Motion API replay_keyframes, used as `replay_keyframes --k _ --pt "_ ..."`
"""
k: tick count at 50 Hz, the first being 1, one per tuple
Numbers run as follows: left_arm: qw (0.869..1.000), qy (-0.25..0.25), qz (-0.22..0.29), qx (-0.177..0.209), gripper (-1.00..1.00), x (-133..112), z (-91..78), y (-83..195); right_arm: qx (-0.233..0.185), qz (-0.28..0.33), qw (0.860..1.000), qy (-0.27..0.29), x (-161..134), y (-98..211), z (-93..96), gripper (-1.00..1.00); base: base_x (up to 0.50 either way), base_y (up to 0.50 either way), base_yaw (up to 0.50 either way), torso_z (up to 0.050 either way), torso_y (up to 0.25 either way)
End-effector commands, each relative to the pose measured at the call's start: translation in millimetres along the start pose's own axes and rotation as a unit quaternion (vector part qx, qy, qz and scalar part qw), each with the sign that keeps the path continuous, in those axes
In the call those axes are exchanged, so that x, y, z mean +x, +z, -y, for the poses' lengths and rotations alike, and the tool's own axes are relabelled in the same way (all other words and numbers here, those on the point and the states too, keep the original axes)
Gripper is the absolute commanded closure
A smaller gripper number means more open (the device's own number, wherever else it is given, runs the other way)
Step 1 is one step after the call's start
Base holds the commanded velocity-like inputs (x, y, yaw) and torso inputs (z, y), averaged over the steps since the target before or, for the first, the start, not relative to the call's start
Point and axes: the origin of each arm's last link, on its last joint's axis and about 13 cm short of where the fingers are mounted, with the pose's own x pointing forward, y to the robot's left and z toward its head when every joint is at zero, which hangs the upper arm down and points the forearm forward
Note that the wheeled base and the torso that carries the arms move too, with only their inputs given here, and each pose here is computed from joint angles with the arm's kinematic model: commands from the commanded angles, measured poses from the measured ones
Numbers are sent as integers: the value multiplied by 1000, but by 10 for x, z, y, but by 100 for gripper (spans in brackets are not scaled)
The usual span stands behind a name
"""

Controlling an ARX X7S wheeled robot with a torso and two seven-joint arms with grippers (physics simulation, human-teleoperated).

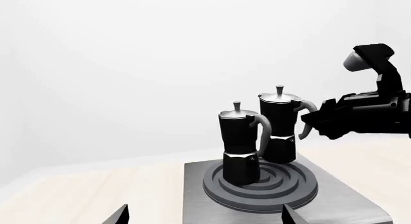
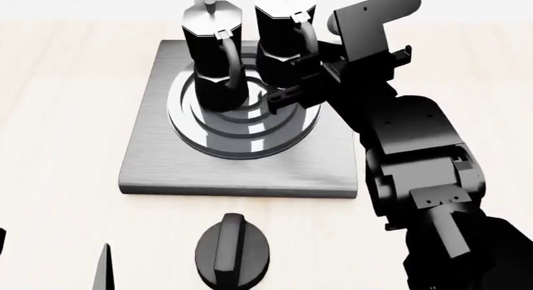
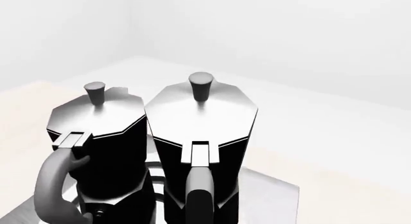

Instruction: Put both moka pots on the stove.

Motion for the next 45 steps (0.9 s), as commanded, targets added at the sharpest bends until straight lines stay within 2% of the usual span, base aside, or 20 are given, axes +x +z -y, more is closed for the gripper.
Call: replay_keyframes --k 1,35,36,45 --pt "1000 -1 0 0 -100 6 1 0 5 11 1000 4 30 -20 -52 100 0 0 0 0 10" --pt "1000 -2 0 -1 -100 5 8 -22 11 4 1000 -3 7 -125 -52 100 0 0 0 0 1" --pt "1000 -1 1 -1 -100 5 5 -23 12 7 1000 -6 9 -114 -49 -100 0 0 0 0 10" --pt "1000 -3 0 -2 -100 6 11 -28 9 13 1000 -10 5 -109 -35 -100 0 0 0 0 0"
